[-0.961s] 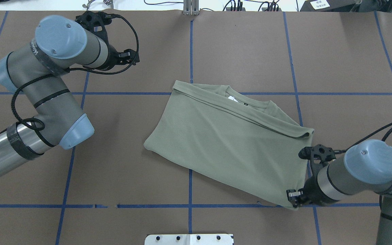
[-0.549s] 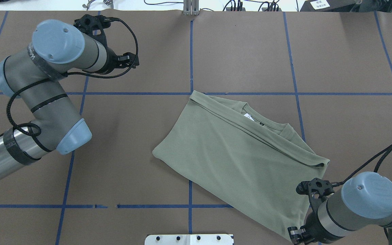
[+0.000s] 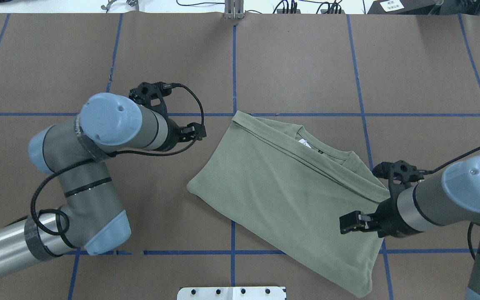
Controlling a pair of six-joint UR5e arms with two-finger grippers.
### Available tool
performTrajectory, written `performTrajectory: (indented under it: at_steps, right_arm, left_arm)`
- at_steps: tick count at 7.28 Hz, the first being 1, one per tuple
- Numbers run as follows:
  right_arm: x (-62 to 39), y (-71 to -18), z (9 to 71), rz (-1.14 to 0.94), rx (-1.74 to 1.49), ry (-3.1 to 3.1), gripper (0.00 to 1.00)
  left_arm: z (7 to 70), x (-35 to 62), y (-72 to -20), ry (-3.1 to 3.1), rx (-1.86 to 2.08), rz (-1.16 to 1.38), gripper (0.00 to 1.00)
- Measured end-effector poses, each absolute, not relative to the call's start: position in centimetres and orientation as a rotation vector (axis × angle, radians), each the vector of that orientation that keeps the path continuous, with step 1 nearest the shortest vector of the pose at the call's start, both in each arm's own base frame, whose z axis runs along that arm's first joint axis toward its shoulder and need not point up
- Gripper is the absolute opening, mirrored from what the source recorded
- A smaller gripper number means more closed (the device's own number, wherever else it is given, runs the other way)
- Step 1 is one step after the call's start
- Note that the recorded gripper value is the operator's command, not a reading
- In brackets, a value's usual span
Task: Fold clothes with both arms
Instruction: 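Move the left gripper to the shirt's near edge while the right reaches the collar, then pull the shirt's far end with the left gripper while the right withdraws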
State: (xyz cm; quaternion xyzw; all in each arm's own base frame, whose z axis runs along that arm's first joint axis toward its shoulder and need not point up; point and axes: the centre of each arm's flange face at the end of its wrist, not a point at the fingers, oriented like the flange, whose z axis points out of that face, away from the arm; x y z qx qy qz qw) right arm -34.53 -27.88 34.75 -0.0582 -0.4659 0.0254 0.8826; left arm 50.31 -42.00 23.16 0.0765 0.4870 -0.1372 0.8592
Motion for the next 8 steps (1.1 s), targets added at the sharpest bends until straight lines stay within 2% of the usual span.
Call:
performTrajectory:
  at_steps: [3, 8]
  right_arm:
    - [-31.6, -34.1, 33.2, 0.173, -0.012, -1.019, 1.00]
    - [-32.0, -35.7, 33.1, 0.192, 0.001, -1.023, 1.00]
  left_arm:
    - [22.4, 55.8, -35.2, 1.046, -0.022, -0.381, 0.98]
    - [24.3, 58.8, -35.2, 0.974, -0.062, -0.433, 0.87]
